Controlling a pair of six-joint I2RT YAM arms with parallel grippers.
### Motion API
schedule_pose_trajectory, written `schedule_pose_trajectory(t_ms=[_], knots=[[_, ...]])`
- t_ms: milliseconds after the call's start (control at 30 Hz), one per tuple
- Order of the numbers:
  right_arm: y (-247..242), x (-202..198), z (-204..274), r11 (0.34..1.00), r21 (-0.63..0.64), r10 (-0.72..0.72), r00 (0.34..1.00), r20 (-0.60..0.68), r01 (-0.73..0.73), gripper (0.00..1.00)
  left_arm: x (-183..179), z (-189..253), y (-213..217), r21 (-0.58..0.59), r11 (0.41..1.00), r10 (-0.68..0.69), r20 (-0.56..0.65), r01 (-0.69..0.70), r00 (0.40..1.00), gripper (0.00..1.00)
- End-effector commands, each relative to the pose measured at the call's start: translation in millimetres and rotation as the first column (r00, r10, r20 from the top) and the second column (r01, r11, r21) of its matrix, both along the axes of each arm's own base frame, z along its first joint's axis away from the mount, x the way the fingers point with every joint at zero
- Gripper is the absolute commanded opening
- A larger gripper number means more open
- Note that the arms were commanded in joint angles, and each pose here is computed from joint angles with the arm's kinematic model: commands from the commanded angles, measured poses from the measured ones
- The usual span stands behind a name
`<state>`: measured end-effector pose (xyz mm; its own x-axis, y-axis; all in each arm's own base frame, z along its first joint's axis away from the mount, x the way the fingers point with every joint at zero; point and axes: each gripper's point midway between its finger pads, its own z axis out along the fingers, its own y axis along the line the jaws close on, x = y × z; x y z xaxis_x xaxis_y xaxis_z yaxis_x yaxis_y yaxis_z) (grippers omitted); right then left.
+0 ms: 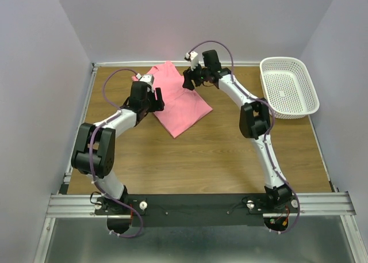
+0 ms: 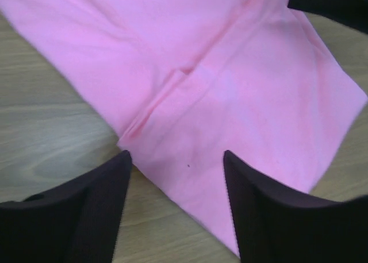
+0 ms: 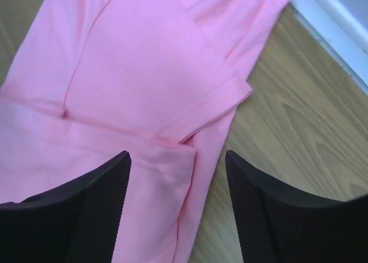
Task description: Fold and stack the t-shirts
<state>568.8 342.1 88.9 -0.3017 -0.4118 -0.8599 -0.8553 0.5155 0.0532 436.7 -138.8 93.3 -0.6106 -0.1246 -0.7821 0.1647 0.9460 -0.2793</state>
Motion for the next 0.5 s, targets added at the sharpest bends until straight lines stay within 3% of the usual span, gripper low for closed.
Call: schedule_pose_trajectory(t_ms=[0, 67, 100, 133, 167, 200, 233, 267, 300, 333, 400, 467], knots=[[3, 45, 39, 0.954, 0.121, -0.284, 0.957, 0.052, 0.276, 0.76, 28, 76, 52, 0.035, 0.961, 0.262, 0.195, -0.273, 0.945, 0.78], [-2, 42, 50, 0.957, 0.115, -0.275, 0.959, 0.069, 0.266, 0.77, 28, 98, 60, 0.03, 0.954, 0.284, 0.24, -0.3, 0.928, 0.78], [-1, 31, 75, 0.973, 0.125, -0.206, 0.972, 0.11, 0.192, 0.77, 23, 115, 61, 0.012, 0.955, 0.282, 0.275, -0.296, 0.919, 0.78], [-3, 13, 56, 0.987, 0.092, -0.142, 0.988, 0.068, 0.135, 0.78, 20, 123, 62, 0.016, 0.958, 0.268, 0.294, -0.285, 0.917, 0.78], [-11, -5, 50, 0.995, 0.082, -0.054, 0.998, 0.045, 0.05, 0.78, 12, 120, 62, 0.018, 0.962, 0.256, 0.296, -0.273, 0.92, 0.78], [-14, -27, 55, 0.991, 0.034, 0.124, 0.983, 0.132, -0.129, 0.78, 6, 123, 61, 0.011, 0.965, 0.245, 0.305, -0.261, 0.92, 0.77], [-13, -70, 87, 0.948, 0.059, 0.3, 0.94, 0.164, -0.313, 0.78, -7, 143, 59, -0.02, 0.972, 0.225, 0.351, -0.234, 0.909, 0.77], [-25, -109, 51, 0.912, 0.013, 0.407, 0.907, 0.105, -0.411, 0.81, -19, 132, 58, -0.024, 0.976, 0.209, 0.356, -0.215, 0.911, 0.77], [-43, -149, 33, 0.786, -0.131, 0.619, 0.768, 0.165, -0.605, 0.82, -36, 155, 54, -0.06, 0.983, 0.18, 0.417, -0.171, 0.891, 0.77], [-58, -183, 18, 0.712, -0.202, 0.701, 0.696, 0.154, -0.672, 0.82, -49, 143, 54, -0.057, 0.987, 0.162, 0.417, -0.152, 0.894, 0.77], [-80, -197, -8, 0.589, -0.404, 0.797, 0.587, 0.144, -0.7, 0.83, -68, 151, 51, -0.083, 0.99, 0.14, 0.458, -0.114, 0.878, 0.77], [-86, -209, -24, 0.544, -0.456, 0.819, 0.564, 0.104, -0.705, 0.82, -91, 165, 48, -0.112, 0.992, 0.112, 0.504, -0.064, 0.857, 0.78]])
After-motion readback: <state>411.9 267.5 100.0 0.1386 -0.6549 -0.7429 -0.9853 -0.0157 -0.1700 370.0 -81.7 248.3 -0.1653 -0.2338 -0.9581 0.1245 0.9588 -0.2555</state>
